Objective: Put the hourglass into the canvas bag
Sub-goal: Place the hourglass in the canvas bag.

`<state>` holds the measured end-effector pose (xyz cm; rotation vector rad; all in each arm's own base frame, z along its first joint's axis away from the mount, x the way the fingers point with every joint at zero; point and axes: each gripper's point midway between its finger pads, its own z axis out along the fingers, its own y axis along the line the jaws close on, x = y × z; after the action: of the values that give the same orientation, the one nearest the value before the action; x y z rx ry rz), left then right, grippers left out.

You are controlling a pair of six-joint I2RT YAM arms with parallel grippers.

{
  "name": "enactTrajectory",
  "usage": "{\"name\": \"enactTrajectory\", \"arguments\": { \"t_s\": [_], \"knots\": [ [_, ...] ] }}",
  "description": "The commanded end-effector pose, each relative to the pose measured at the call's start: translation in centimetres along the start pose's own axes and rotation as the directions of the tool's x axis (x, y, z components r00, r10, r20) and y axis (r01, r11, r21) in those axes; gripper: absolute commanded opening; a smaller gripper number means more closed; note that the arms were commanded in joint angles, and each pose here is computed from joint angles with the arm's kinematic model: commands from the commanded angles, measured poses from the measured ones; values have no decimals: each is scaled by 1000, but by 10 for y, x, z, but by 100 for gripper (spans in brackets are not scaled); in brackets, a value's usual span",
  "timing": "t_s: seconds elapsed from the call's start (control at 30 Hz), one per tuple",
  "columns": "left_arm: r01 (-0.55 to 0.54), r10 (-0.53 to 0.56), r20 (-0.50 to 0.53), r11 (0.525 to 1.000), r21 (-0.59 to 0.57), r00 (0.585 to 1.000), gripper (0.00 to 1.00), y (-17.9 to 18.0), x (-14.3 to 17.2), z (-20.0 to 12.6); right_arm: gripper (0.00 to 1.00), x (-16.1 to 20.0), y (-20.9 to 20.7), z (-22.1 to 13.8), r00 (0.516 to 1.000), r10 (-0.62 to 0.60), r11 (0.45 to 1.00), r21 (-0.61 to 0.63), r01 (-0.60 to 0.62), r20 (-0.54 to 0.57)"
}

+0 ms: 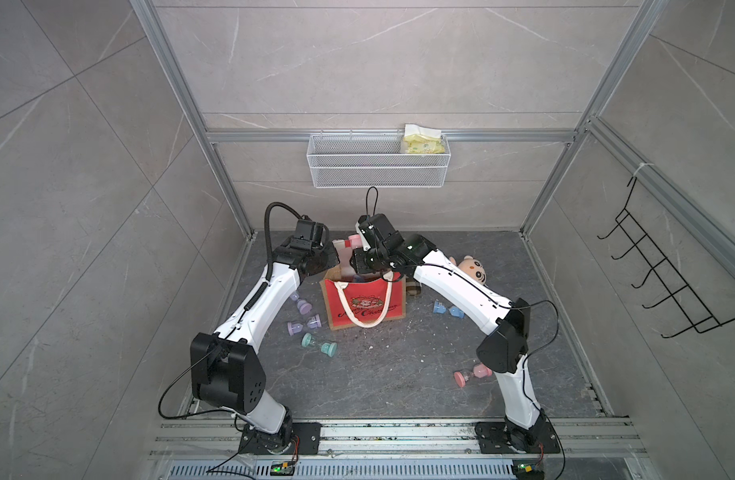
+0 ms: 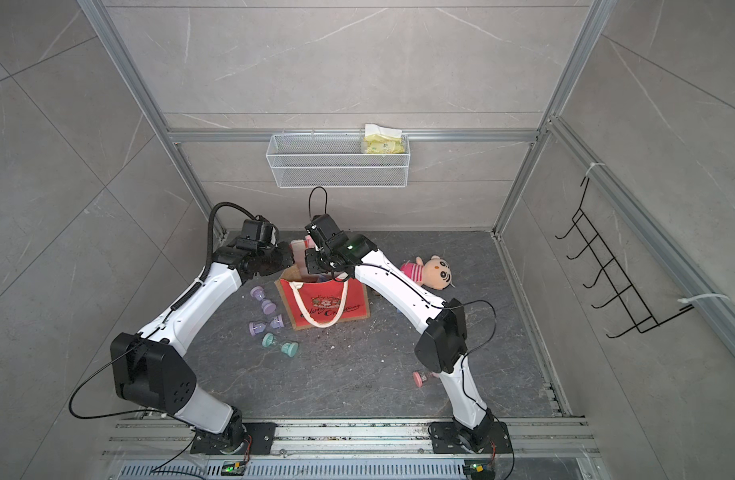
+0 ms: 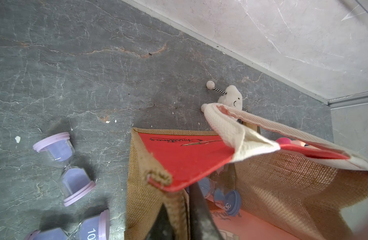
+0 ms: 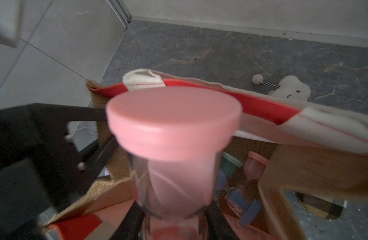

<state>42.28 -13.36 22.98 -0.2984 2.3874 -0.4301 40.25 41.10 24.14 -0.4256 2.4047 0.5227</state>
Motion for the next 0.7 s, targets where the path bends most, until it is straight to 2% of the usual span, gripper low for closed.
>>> {"name": "enactTrajectory", "arguments": {
  "t_s": [0.0,0.17,0.6,0.67],
  "knots": [
    [-16,13,45,997,76,999,8,-15,-9,-18,0,18,-15,8,996,-25,996,83,32,-84],
    [-14,8,64,996,91,998,0,-18,-11,-26,0,39,-22,27,988,-18,994,105,34,-152],
    [-7,-1,67,993,116,998,0,-21,-10,-29,0,80,-27,70,956,-18,984,164,69,-293],
    [-6,-1,62,993,118,998,0,-21,-10,-28,7,84,-28,74,954,-14,983,169,67,-299]
  ]
}}
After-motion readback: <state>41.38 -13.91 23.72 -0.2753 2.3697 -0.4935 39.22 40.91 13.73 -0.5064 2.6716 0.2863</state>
